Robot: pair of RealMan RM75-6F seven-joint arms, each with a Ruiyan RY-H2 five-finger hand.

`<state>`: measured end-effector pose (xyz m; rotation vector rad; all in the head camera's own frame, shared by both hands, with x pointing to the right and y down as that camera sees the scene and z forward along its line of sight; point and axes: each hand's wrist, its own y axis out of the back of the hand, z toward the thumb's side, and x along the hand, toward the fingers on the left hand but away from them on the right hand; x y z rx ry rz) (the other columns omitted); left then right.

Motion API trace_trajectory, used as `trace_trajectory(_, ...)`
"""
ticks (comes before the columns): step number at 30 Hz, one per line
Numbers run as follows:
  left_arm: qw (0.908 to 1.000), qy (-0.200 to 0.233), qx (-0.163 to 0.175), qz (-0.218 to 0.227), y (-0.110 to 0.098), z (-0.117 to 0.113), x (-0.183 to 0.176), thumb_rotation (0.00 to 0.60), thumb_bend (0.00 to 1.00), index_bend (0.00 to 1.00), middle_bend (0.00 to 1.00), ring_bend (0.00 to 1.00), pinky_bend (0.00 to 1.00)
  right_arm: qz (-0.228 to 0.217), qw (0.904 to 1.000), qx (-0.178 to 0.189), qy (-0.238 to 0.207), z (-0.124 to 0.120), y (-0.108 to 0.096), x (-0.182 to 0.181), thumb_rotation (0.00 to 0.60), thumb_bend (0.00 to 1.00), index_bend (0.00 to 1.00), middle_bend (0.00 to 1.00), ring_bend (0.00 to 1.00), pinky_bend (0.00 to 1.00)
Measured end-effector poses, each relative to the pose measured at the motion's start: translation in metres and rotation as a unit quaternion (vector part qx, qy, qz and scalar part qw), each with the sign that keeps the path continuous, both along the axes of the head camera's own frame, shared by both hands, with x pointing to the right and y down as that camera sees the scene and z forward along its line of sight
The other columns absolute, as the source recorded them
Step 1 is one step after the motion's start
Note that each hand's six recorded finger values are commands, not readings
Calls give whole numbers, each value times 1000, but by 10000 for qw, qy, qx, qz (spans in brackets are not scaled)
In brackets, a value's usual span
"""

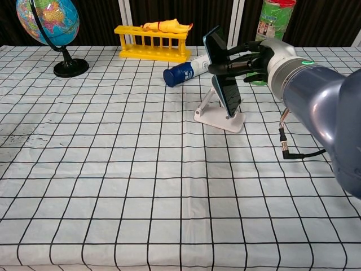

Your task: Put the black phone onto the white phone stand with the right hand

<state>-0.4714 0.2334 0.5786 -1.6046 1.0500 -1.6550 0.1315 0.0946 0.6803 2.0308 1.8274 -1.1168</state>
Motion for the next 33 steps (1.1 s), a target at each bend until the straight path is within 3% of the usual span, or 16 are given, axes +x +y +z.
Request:
trace_trajectory(29, 10000, 15, 5, -23, 0, 0, 0, 600, 0, 0, 0, 0, 0, -183, 9998, -64, 12, 1, 3, -3, 600, 118, 201, 263, 143, 171)
trace_trajectory(33, 10000, 18, 6, -26, 0, 0, 0, 600, 0, 0, 0, 0, 0, -203, 9998, -54, -9, 0, 3, -4, 600, 103, 135, 181, 97, 161)
